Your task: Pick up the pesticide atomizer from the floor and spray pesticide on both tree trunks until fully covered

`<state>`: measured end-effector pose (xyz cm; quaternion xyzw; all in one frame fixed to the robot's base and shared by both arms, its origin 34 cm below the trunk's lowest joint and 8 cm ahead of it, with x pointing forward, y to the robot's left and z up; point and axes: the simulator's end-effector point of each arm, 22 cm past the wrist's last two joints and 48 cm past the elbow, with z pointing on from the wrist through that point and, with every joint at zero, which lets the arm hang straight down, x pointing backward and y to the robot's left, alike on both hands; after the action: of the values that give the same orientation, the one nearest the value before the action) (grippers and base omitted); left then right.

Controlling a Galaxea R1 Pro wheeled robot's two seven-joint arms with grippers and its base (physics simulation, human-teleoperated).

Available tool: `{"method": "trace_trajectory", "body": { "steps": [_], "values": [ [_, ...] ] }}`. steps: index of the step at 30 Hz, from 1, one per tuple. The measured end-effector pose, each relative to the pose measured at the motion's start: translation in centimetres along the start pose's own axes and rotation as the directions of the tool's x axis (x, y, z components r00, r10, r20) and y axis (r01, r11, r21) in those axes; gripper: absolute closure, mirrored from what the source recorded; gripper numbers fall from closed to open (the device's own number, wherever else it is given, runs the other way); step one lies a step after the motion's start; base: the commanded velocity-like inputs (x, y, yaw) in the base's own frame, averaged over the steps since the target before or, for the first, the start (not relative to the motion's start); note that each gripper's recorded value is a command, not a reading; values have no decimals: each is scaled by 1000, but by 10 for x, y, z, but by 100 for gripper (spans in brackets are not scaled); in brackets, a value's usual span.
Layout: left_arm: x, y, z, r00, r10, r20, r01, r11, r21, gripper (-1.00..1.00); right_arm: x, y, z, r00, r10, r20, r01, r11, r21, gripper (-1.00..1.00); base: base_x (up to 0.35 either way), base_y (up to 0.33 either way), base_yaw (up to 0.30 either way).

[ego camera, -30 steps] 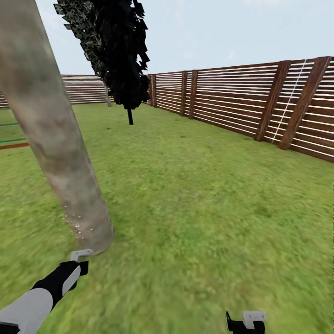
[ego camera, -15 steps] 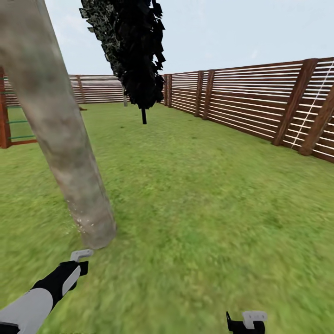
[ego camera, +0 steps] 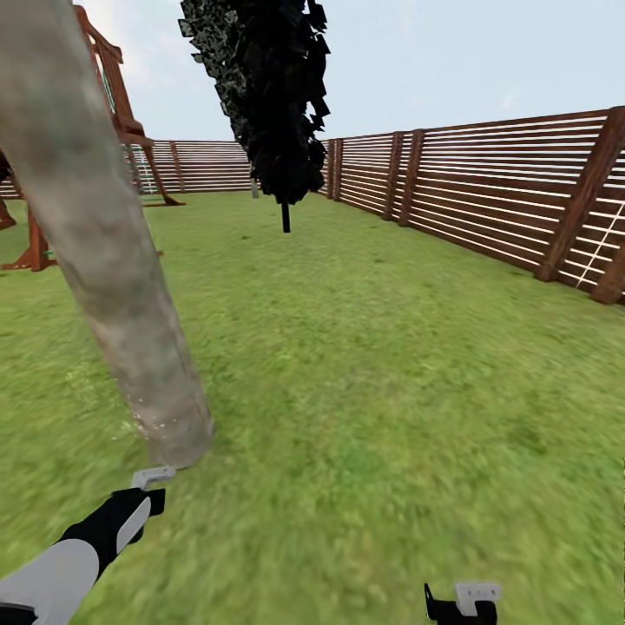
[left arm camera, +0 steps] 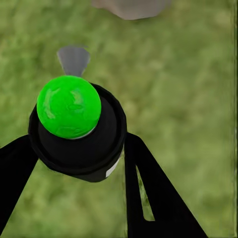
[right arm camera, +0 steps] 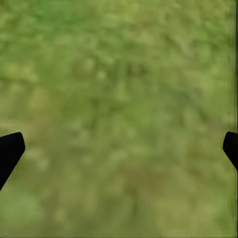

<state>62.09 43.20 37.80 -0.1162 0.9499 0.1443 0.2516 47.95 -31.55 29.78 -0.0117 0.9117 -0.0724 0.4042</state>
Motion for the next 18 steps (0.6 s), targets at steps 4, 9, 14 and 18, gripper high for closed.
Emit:
{"method": "trace_trajectory", "body": {
  "steps": [4, 9, 14, 18],
  "values": [
    [0, 0, 0, 1000, 0, -1, 0, 1000, 0, 100, 0, 0, 0, 1000, 0, 1, 0, 1000, -1, -100, 166, -255, 0],
    [0, 0, 0, 1000, 0, 0, 0, 1000, 0, 100, -1, 1, 0, 1000, 1, 1, -1, 1000, -1, -100, 165, -255, 196],
    [0, 0, 0, 1000, 0, 0, 0, 1000, 0, 100, -1, 1, 0, 1000, 1, 1, -1, 1000, -1, -100, 153, -255, 277],
    [0, 0, 0, 1000, 0, 1, 0, 1000, 0, 100, -1, 1, 0, 1000, 1, 1, -1, 1000, -1, -100, 153, -255, 229]
  ]
}}
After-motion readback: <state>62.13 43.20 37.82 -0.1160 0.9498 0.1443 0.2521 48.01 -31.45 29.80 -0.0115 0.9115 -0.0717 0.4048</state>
